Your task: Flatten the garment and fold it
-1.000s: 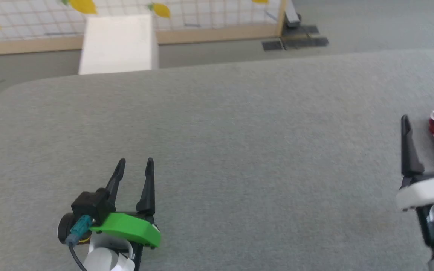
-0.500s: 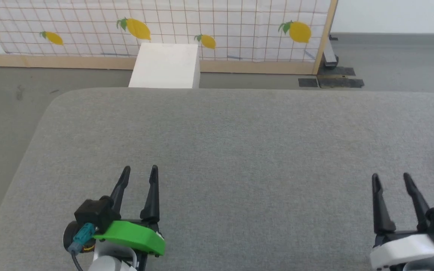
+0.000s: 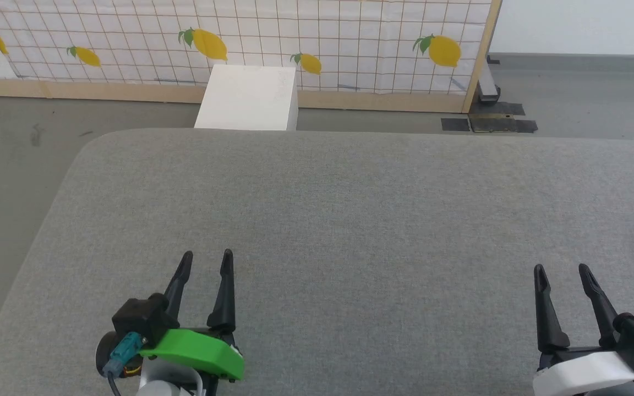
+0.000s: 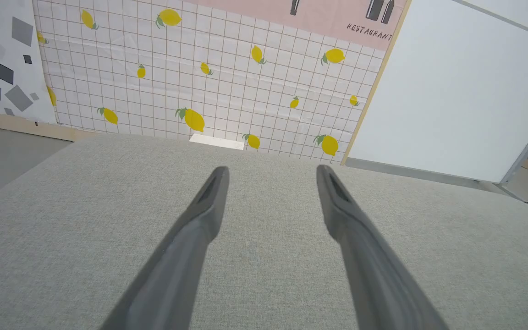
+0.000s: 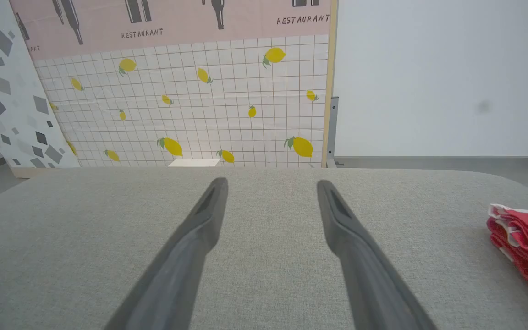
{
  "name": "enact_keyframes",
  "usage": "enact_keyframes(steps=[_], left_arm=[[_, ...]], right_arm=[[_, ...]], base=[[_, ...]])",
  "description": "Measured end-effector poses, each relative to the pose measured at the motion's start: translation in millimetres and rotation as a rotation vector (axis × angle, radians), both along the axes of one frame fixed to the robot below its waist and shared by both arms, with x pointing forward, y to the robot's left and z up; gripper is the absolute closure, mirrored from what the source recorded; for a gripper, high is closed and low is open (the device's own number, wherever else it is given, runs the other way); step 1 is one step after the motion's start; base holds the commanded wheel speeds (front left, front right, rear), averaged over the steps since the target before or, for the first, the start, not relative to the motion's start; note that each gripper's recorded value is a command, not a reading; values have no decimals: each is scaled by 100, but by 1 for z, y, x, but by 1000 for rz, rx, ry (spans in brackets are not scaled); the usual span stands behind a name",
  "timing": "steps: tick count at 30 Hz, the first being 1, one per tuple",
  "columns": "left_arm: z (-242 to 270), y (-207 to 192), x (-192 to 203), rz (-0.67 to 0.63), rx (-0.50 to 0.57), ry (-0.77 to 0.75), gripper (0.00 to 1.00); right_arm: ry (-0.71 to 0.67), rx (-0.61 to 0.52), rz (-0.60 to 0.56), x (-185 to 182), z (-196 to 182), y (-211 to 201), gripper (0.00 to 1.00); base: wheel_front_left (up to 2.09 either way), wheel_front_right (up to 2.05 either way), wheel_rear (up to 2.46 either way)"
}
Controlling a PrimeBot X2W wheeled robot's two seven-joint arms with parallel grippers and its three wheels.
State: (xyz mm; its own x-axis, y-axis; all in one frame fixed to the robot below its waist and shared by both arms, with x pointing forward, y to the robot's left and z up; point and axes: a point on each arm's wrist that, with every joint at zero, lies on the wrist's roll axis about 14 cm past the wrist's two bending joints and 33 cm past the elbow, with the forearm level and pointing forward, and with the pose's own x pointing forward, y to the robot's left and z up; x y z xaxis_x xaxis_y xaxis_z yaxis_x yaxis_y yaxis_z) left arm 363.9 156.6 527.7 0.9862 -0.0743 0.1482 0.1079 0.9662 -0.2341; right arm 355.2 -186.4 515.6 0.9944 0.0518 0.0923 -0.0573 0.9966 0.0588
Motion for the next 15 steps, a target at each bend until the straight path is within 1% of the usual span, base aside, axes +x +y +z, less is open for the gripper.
enact_keyframes(steps=[15], left_arm=[[-7,3,-1,11,-8,23,0]], right_arm=[[5,19,7,3,-4,3,0]], base=[[0,0,0]])
